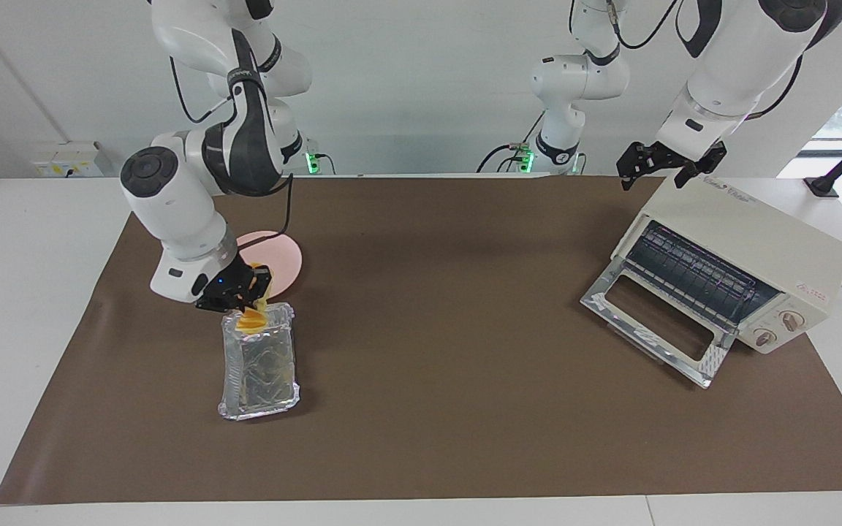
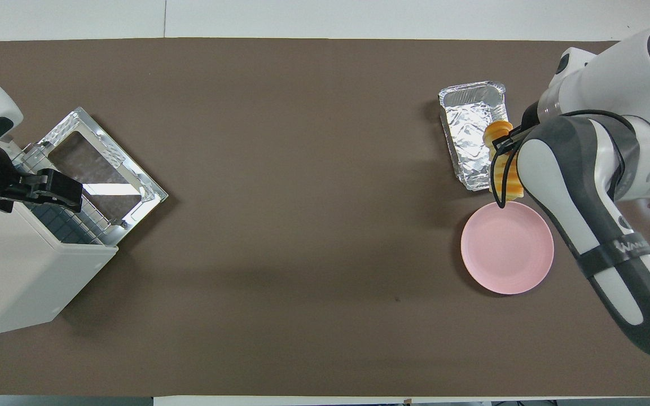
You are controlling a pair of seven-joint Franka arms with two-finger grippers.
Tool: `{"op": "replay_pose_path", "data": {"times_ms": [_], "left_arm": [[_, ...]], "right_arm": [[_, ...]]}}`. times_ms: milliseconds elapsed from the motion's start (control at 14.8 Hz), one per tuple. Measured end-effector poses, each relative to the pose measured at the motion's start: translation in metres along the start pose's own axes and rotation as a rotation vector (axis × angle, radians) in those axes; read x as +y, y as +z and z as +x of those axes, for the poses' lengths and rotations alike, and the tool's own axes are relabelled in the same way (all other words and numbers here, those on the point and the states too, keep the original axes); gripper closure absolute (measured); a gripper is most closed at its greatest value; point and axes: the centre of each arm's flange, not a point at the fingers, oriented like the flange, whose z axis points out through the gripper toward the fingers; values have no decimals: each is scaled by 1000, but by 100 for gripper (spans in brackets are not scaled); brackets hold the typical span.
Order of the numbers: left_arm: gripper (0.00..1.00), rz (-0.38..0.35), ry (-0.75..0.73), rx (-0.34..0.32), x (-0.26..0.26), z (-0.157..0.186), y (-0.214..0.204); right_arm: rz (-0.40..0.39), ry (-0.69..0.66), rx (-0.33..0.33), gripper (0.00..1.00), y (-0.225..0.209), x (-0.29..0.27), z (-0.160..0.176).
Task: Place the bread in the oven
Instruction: 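Lift the bread with the right gripper and carry it into the foil tray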
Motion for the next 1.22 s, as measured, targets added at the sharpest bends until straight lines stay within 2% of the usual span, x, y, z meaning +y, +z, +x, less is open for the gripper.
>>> {"op": "replay_pose_path", "data": {"times_ms": [338, 473, 743, 1081, 1216], "left_arm": [[0, 0, 0, 0, 0, 0, 0], [0, 0, 0, 0, 0, 0, 0], [0, 0, 0, 0, 0, 0, 0], [0, 0, 0, 0, 0, 0, 0], [0, 0, 0, 0, 0, 0, 0]], "right_arm": [[3, 52, -29, 89, 62, 25, 40], [-6, 54, -6, 89, 70, 29, 50], [-23, 56, 39, 89, 81, 32, 55], [-23, 45, 40, 89, 101, 23, 54], [-23, 45, 39, 74, 101, 23, 54]]}}
